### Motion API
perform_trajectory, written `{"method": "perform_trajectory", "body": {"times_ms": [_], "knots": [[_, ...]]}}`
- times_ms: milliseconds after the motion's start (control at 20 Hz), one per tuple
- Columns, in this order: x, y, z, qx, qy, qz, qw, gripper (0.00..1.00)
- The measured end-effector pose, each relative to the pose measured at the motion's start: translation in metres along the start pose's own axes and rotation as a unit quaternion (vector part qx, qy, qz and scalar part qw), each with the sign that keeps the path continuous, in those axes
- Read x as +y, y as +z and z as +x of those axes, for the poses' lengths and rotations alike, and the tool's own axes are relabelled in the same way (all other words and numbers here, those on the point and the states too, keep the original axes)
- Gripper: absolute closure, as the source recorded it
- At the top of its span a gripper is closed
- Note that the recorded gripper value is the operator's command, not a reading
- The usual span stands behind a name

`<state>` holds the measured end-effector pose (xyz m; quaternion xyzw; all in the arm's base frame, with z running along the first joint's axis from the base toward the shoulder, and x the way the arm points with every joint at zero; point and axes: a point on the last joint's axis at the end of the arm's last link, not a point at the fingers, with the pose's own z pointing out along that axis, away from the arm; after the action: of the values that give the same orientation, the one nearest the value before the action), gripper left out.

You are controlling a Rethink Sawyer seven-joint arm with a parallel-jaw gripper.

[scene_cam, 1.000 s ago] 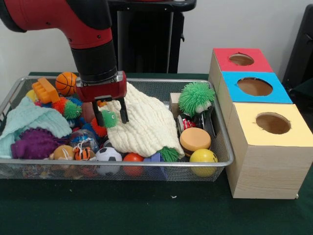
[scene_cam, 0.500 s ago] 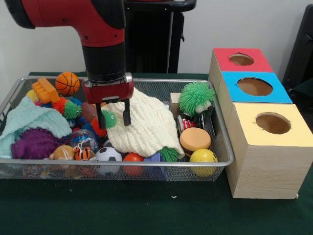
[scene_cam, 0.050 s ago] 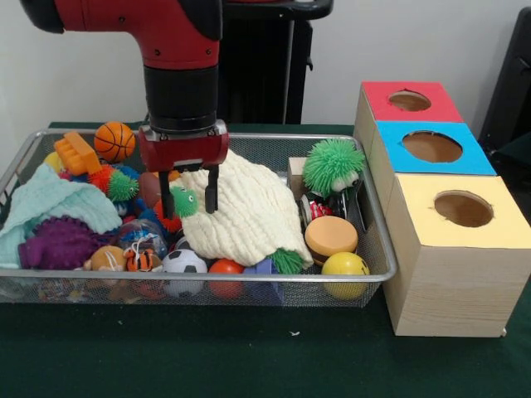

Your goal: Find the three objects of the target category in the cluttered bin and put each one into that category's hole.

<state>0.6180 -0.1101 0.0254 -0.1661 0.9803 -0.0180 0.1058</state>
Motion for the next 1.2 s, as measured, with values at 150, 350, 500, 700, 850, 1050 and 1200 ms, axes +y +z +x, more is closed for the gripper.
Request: {"method": "perform_trajectory", "body": {"times_ms": [150, 350, 500, 700, 850, 1050, 1200], "knots": [[-0.007, -0.007, -0.003, -0.005, 0.001, 0.007, 1.0, 0.0], [-0.02, -0.015, -0.004, -0.01, 0.005, 0.018, 0.9998, 0.0], [-0.031, -0.015, -0.005, -0.014, 0.007, 0.025, 0.9996, 0.0], [-0.039, -0.011, -0.005, -0.016, 0.006, 0.031, 0.9994, 0.0], [-0.043, -0.004, -0.002, -0.014, 0.0, 0.035, 0.9993, 0.0], [-0.041, 0.007, 0.004, -0.009, -0.002, 0.032, 0.9994, 0.0], [-0.036, 0.02, 0.012, -0.003, 0.002, 0.02, 0.9998, 0.0]]}}
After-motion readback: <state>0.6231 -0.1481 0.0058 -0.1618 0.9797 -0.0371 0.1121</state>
